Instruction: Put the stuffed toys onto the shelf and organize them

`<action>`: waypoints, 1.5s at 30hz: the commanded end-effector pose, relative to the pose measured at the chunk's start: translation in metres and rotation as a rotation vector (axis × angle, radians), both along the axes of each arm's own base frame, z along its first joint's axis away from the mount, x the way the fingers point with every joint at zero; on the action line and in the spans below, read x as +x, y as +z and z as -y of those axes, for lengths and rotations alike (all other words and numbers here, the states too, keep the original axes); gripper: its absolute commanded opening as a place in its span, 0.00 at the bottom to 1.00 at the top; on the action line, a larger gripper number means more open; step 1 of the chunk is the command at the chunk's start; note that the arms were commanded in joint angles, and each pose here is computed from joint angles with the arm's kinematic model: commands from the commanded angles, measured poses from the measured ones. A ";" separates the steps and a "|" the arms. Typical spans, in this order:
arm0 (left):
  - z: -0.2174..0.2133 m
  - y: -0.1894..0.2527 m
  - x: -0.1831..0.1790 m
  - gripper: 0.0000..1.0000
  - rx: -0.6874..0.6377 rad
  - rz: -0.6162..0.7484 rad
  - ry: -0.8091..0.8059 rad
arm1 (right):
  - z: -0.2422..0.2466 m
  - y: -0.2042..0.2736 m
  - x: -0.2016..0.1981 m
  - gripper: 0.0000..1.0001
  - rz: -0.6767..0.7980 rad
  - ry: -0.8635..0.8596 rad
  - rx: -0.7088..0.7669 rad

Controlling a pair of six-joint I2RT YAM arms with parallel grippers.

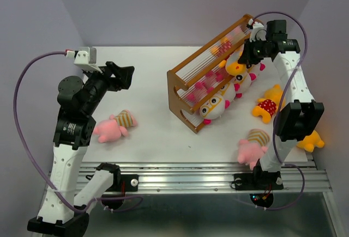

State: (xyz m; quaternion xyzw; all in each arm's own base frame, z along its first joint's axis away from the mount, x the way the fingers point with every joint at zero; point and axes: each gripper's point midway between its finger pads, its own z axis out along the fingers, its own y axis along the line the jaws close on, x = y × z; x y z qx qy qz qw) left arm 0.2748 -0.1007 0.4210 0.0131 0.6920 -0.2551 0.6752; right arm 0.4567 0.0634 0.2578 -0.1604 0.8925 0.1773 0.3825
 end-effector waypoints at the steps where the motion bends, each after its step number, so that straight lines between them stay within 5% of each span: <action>1: 0.001 0.015 0.000 0.85 -0.010 0.057 -0.006 | -0.003 0.027 0.020 0.06 0.142 0.012 -0.023; 8: 0.002 0.015 0.001 0.85 -0.014 0.055 -0.010 | -0.005 0.017 0.021 0.21 0.126 0.008 -0.029; 16: 0.001 0.010 -0.003 0.85 -0.027 0.053 -0.011 | -0.002 0.008 0.020 0.52 0.105 -0.011 -0.039; 27: 0.003 0.013 -0.010 0.85 -0.041 0.068 -0.026 | 0.005 0.030 0.019 0.73 0.155 -0.047 -0.067; 36: 0.003 0.011 -0.012 0.85 -0.043 0.061 -0.027 | 0.012 0.046 0.014 0.86 0.194 -0.072 -0.097; 45: 0.008 0.013 -0.016 0.86 -0.073 0.069 -0.060 | 0.012 0.072 -0.001 0.89 0.256 -0.045 -0.117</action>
